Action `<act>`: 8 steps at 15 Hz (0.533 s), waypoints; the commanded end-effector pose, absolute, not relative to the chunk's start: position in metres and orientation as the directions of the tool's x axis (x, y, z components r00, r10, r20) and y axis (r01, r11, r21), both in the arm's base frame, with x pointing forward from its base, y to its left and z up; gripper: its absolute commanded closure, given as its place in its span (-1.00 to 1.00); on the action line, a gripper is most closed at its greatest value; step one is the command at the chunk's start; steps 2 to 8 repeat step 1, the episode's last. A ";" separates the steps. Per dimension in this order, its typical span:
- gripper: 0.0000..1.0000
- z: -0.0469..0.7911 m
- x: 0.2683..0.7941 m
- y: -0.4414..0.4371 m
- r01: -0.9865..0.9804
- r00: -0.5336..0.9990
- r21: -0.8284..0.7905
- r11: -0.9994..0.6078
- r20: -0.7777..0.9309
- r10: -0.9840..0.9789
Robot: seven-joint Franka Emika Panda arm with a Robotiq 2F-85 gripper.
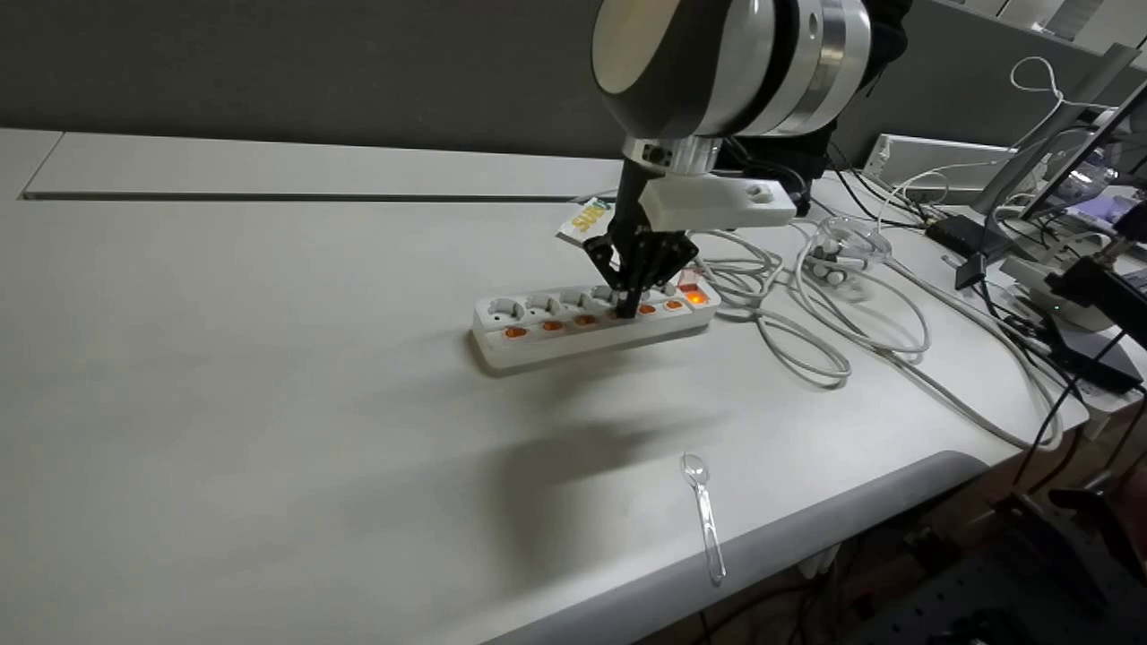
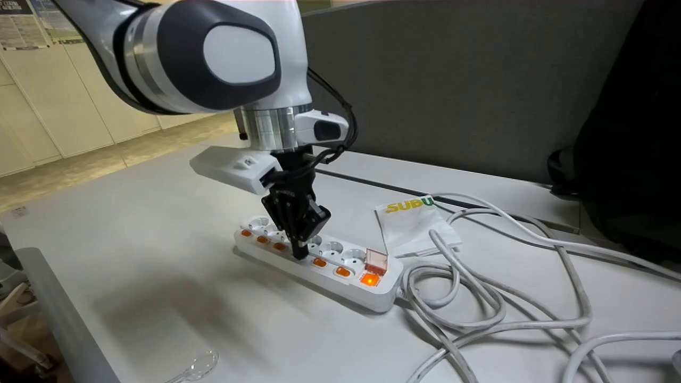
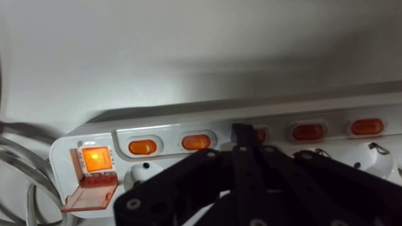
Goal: Turn off the fourth switch from the left
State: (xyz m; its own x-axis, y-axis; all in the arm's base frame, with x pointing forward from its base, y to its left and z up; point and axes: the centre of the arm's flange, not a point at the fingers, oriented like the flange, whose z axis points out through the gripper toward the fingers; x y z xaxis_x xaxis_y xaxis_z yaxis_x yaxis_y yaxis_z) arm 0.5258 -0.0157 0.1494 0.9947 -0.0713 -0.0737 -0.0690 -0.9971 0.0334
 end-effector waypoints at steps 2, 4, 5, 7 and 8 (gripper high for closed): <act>1.00 0.121 0.524 -0.021 -0.180 0.976 -0.050 -0.982 -0.137 -0.172; 1.00 0.121 0.524 -0.021 -0.180 0.976 -0.050 -0.982 -0.137 -0.172; 1.00 0.121 0.524 -0.021 -0.180 0.976 -0.050 -0.982 -0.137 -0.172; 1.00 0.121 0.524 -0.021 -0.180 0.976 -0.050 -0.982 -0.137 -0.172; 1.00 0.121 0.524 -0.021 -0.180 0.976 -0.050 -0.982 -0.137 -0.172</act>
